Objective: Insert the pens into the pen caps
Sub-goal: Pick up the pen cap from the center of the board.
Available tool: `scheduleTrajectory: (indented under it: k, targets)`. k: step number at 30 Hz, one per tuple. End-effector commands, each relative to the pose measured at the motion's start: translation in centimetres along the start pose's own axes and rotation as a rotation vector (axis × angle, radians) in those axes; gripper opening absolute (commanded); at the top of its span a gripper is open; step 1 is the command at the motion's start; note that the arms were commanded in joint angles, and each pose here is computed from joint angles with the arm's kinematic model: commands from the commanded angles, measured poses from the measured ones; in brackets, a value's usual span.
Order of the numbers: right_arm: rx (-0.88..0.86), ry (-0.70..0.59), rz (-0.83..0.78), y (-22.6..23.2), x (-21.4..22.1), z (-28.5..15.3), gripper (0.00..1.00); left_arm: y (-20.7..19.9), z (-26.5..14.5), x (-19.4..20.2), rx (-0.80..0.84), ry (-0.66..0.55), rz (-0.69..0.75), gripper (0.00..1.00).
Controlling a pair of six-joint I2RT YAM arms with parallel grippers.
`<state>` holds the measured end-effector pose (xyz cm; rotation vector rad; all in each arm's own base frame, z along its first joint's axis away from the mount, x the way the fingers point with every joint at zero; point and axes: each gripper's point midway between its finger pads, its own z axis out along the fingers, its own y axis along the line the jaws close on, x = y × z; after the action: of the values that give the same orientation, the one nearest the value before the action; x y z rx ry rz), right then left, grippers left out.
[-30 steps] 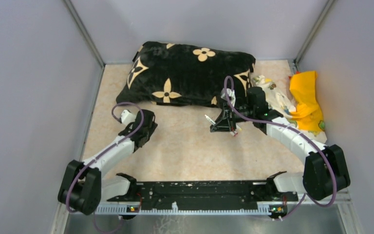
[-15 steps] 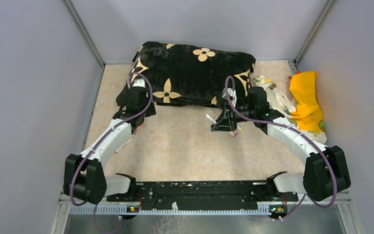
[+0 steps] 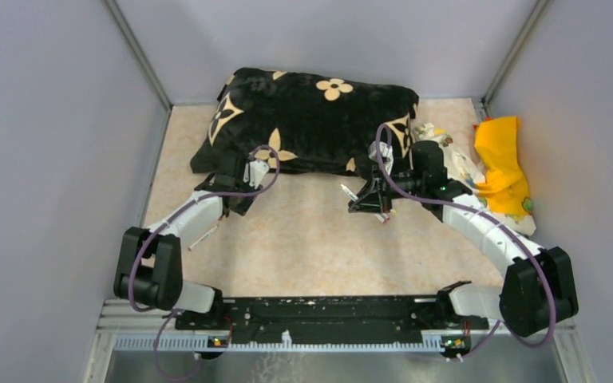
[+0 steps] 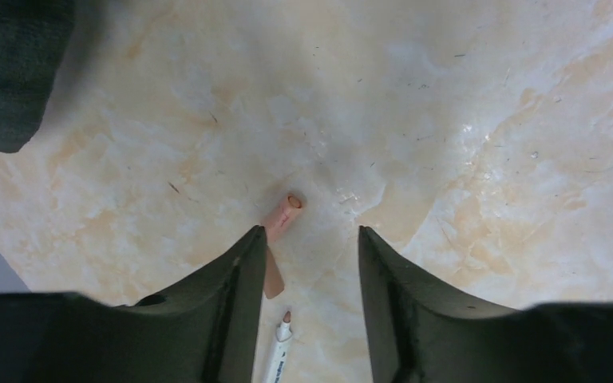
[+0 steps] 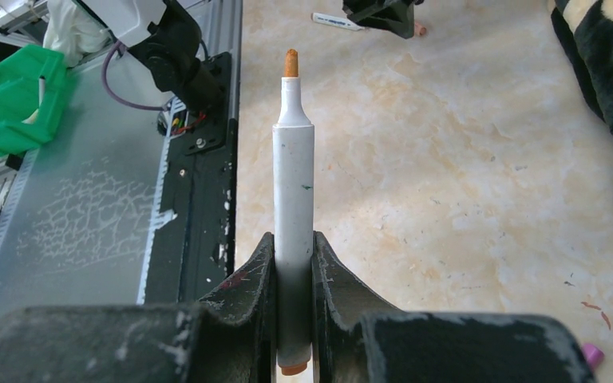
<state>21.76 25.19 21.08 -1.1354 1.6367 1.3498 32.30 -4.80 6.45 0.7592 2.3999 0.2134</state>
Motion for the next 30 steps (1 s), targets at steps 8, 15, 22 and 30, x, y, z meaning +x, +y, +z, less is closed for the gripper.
scheduleTrajectory:
  k: [8,15,22,30]
  targets:
    - [-0.023,-0.031,-0.072,0.8,-1.4,-0.5,0.0,0.8,2.7,1.9,0.02,0.066,0.001,0.56]
    - [-0.025,-0.035,-0.08,1.1,-1.6,-0.6,0.0,1.0,3.6,2.8,0.06,0.116,-0.048,0.45]
    - [-0.03,-0.039,-0.087,1.3,-1.8,-0.7,0.0,0.7,4.3,3.8,0.092,0.146,-0.072,0.39]
    - [-0.029,-0.045,-0.098,1.6,-2.1,-0.8,0.0,0.0,4.0,4.4,0.126,0.183,-0.115,0.26]
